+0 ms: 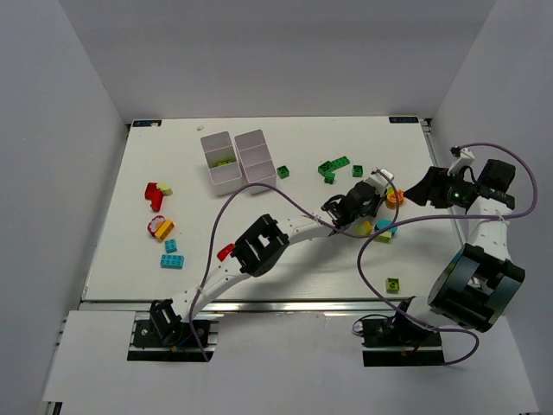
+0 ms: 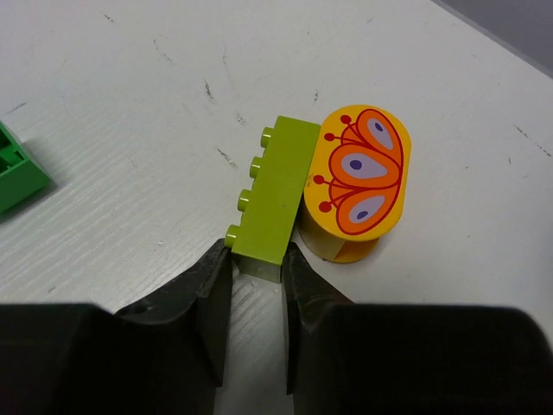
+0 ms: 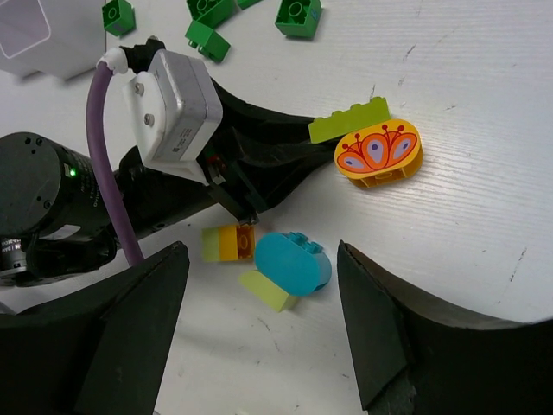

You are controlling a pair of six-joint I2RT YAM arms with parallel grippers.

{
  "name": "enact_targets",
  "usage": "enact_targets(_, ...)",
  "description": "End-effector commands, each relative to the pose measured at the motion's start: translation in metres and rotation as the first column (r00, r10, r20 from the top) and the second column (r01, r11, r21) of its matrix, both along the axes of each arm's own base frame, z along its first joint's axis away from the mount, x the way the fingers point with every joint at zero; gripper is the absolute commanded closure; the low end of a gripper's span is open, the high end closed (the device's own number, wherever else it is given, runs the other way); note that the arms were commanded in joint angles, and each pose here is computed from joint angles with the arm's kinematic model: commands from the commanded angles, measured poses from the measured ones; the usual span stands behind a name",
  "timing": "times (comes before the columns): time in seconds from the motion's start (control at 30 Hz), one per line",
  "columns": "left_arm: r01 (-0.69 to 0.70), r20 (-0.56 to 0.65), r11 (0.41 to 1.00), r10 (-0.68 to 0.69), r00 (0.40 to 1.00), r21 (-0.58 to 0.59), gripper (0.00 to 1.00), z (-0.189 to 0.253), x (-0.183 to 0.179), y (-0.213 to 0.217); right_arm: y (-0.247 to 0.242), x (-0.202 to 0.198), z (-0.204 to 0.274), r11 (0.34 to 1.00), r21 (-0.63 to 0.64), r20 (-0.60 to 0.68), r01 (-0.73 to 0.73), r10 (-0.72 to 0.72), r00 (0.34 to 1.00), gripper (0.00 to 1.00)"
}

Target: Sort the legos into containers by color

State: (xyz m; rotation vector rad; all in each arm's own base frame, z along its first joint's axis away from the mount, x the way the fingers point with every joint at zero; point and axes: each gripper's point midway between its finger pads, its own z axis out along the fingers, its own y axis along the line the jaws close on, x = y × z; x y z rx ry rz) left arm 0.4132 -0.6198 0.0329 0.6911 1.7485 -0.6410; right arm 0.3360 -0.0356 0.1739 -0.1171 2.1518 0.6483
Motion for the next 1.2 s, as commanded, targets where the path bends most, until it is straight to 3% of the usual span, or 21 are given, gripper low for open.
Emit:
enact_targets(0.0,0.017,0.037,0.998,-0.015,0.999,-0.057,0.76,0.034,-0.001,-0.004,0.003,-0.004,0.002,0.999,-0.009,0.029,-0.034,0.034,0.999,0.26)
enact_targets(0.23,0.051,0.013,0.996,-0.05,0.999,-0.07,0.95,0.056,-0.013,0.016,0.005,-0.009,-0.009,0.999,0.002,-0.001,-0.039,0.039,0.999,0.28)
enact_targets(0.37,0.034,0.014,0.996,-0.033,0.999,-0.08,1.0,0.067,-0.025,0.042,0.007,-0.01,-0.02,1.0,0.002,-0.052,-0.026,0.026,0.998,0.3)
enact_targets(0.57,-0.02,-0.005,0.992,0.019,1.0,-0.127,1.0,0.092,-0.035,0.085,0.041,-0.014,-0.038,0.995,0.09,-0.181,-0.045,0.06,0.982,0.34)
enact_targets(0.8,-0.087,-0.024,0.974,0.084,0.996,-0.209,1.0,0.132,-0.032,0.131,0.087,-0.002,-0.04,0.969,0.246,-0.306,0.001,0.077,0.949,0.28)
enact_targets(1.17,-0.092,-0.035,0.959,0.086,0.996,-0.268,1.0,0.16,-0.059,0.172,0.134,0.011,-0.014,0.869,0.495,-0.35,0.005,0.193,0.917,0.28)
